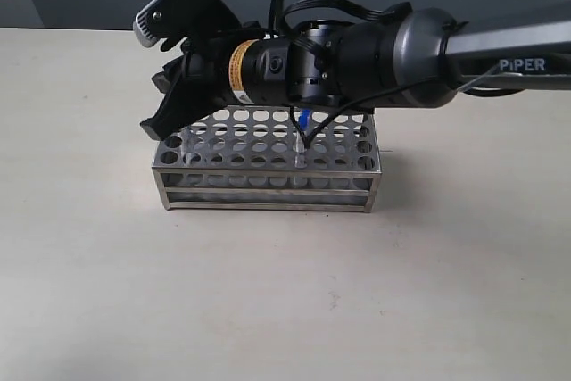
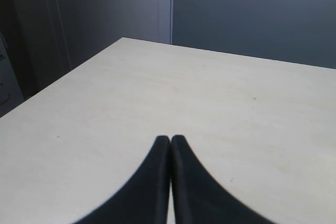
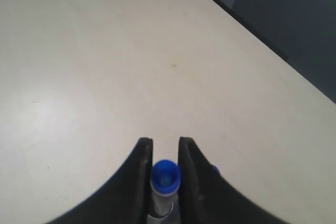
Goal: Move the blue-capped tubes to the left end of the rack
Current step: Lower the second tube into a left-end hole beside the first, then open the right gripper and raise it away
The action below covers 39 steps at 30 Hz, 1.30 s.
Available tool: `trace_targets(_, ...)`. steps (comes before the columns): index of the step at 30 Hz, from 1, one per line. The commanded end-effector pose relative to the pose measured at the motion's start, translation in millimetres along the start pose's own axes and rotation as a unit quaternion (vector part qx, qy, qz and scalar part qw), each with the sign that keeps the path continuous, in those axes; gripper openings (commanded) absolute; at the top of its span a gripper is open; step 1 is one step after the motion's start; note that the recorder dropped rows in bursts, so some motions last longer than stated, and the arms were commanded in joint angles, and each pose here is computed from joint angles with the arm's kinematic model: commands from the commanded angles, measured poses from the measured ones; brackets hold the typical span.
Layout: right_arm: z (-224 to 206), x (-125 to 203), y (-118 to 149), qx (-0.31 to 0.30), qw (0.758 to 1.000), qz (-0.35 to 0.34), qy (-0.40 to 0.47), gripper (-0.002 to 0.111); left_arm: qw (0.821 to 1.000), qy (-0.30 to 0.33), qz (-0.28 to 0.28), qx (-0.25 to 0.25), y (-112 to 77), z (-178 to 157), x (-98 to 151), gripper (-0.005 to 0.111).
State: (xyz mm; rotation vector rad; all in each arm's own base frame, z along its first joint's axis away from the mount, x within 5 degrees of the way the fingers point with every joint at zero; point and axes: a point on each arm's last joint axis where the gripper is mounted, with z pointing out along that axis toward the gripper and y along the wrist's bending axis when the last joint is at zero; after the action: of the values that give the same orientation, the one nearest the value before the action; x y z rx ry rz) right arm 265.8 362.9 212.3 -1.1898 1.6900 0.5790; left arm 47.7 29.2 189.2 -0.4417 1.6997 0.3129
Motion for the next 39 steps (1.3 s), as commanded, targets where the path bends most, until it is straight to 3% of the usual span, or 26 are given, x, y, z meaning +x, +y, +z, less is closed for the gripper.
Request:
trace_targets(1,-4.3,-3.3,-1.3,0.004,1.0,-0.001,-0.001,-0.001,1.0,-0.001,-0.002,-0.001,0.2,-0.4,-0.3,0.001)
trace_targets(14,18.8,26.4,4.9,-0.018,1.0,0.008,0.024,0.0,1.0,-0.002,-0.002,-0.001,0.1,-0.4,-0.5,0.001)
trace_targets(21,20.5,29.7,4.8,-0.017,0.999,0.009,0.031,0.03,1.0,-0.002,-0.002,-0.001,0.1,-0.4,-0.5,0.001)
trace_targets(25,18.7,26.8,4.5,-0.016,0.999,0.008,0.027,0.032,1.0,-0.002,-0.002,-0.001,0.1,-0.4,-0.5,0.001)
trace_targets(31,-15.6,-11.2,-7.9,0.036,0.999,-0.005,0.013,0.032,1.0,-0.002,-0.002,-0.001,0.1,-0.4,-0.5,0.001)
trace_targets(34,-44.6,-29.1,-27.0,0.08,0.997,-0.01,0.005,0.032,1.0,-0.002,-0.002,-0.001,0.1,-0.4,-0.5,0.001)
trace_targets(39,-92.9,-14.6,-61.1,0.101,0.993,0.052,-0.032,0.031,1.0,-0.002,-0.002,-0.001,0.1,-0.4,-0.5,0.001)
